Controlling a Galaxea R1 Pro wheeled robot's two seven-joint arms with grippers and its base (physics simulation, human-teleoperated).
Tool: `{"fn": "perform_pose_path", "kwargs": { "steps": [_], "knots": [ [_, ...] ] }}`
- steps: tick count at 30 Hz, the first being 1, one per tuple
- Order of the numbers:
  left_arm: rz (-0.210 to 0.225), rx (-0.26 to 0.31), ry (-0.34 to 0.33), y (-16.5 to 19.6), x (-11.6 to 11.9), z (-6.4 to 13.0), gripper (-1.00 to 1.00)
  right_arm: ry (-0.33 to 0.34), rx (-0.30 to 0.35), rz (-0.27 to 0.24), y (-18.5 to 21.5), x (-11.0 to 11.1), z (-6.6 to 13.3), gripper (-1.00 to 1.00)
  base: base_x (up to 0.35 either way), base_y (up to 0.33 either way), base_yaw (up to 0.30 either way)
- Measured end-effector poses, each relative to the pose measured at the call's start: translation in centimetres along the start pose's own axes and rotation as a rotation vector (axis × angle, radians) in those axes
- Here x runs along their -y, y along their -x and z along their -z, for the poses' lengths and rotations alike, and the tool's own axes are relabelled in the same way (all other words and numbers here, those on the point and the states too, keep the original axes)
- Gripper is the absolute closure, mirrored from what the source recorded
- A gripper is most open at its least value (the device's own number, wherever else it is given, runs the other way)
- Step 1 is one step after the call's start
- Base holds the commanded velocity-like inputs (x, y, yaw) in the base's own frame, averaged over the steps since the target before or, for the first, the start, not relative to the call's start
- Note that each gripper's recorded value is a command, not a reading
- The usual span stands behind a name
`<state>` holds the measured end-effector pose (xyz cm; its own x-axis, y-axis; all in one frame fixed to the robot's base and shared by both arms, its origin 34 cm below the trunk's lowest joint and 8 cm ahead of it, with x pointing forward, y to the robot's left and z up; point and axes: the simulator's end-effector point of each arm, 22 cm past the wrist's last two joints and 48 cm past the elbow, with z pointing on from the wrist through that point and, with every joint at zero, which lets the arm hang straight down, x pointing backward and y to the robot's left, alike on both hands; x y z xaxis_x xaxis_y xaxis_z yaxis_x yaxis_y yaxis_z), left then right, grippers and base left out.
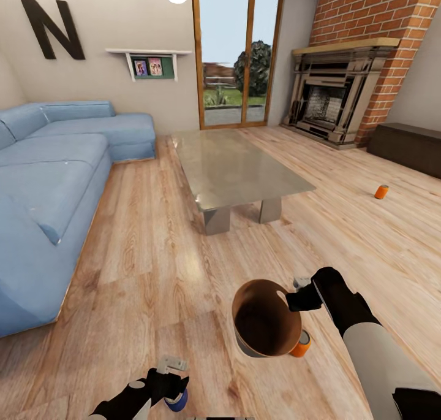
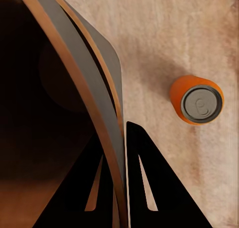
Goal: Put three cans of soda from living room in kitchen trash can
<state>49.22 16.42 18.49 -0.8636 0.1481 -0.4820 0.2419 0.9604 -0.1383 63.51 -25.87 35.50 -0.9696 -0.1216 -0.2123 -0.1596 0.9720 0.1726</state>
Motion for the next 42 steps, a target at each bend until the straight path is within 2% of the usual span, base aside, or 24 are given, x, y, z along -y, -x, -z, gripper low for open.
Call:
{"fn": "perform_pose_path", "kwargs": {
  "steps": [42],
  "knots": [
    [0.0,0.0,0.001,0.0,-0.09,0.01,-1.0,0.022,0.018,0.005,0.73,-0.61,0.43,1.0,0.0,0.0,0.0]
  ]
}}
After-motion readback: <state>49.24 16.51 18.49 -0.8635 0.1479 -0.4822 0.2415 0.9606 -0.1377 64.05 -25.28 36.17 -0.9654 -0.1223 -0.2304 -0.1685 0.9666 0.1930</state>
